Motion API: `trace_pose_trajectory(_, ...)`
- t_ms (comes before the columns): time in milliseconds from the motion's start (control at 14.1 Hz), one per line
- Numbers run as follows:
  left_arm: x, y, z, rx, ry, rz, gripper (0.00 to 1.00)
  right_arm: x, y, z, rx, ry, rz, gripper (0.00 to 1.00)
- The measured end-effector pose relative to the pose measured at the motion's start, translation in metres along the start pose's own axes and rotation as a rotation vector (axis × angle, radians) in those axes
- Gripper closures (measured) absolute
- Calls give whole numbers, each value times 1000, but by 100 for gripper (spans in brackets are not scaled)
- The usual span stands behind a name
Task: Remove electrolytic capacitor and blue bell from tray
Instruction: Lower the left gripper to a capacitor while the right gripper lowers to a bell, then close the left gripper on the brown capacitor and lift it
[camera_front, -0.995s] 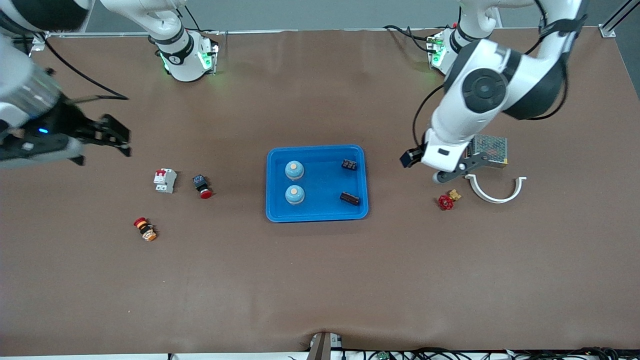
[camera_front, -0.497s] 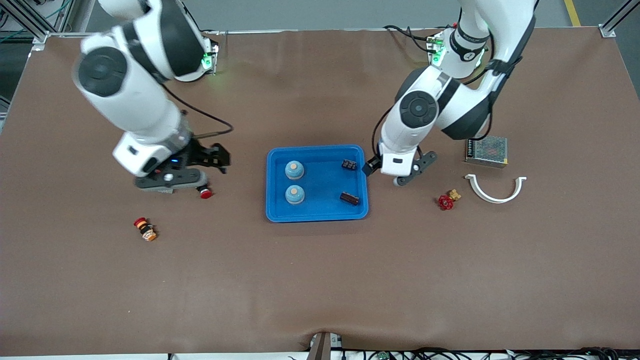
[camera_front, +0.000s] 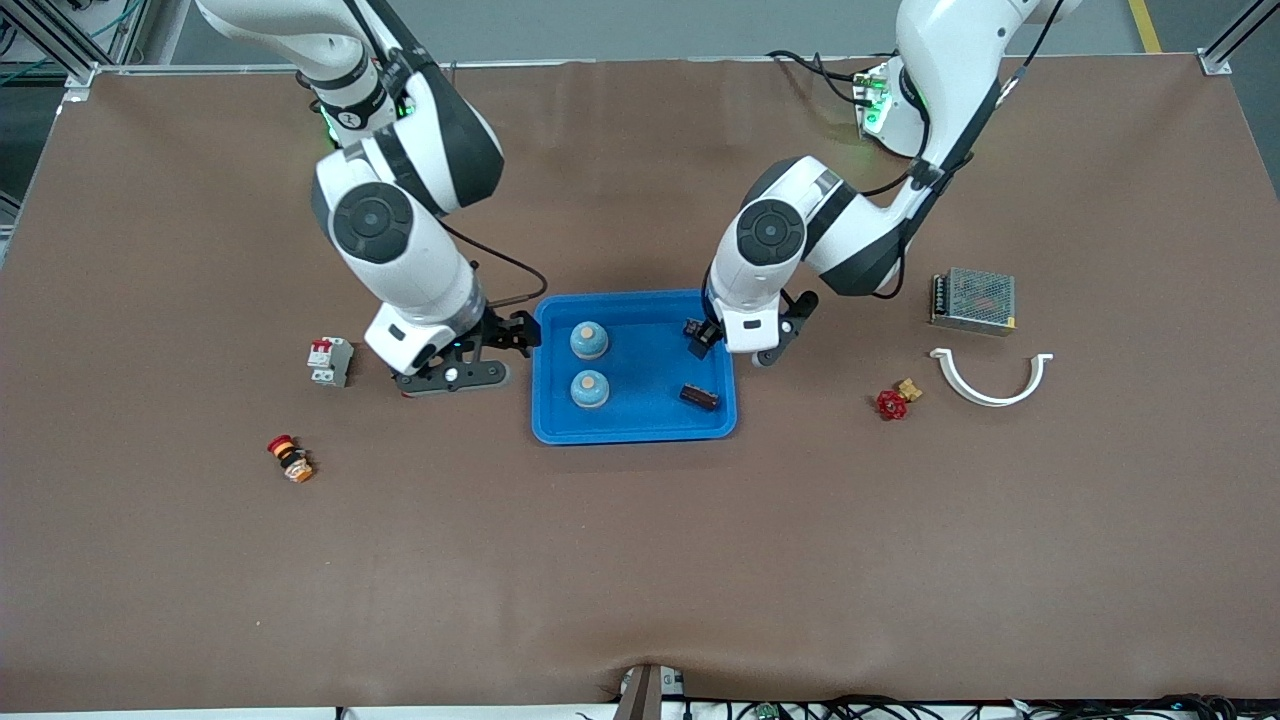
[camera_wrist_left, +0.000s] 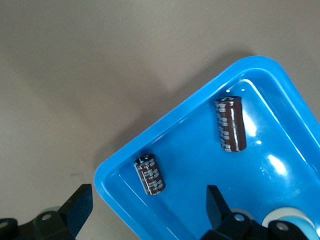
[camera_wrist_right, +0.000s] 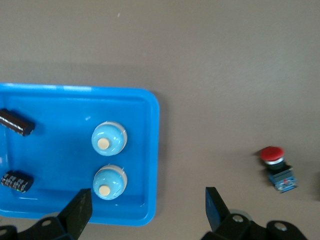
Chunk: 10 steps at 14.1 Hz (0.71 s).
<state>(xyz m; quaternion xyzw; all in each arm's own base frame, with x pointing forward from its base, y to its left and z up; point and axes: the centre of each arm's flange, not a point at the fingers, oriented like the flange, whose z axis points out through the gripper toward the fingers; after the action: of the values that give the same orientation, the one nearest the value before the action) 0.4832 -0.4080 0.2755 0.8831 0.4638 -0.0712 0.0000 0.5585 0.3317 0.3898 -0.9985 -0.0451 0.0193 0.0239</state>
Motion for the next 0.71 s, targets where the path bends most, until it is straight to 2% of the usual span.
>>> trace_pose_trajectory(213, -9, 0, 24, 21, -2, -127, 0, -10, -25, 26, -10, -25, -8, 0)
trace_pose_trajectory(426, -14, -1, 44, 26, 48, -226, 0, -16, -50, 57, -11, -29, 0, 0)
trace_pose_trajectory(639, -14, 0, 54, 28, 56, -249, 2, -26, -70, 88, -20, -45, -15, 0)
trace_pose_trajectory(711, -15, 1, 56, 23, 52, -249, 6, -30, -73, 98, -20, -45, -20, 0)
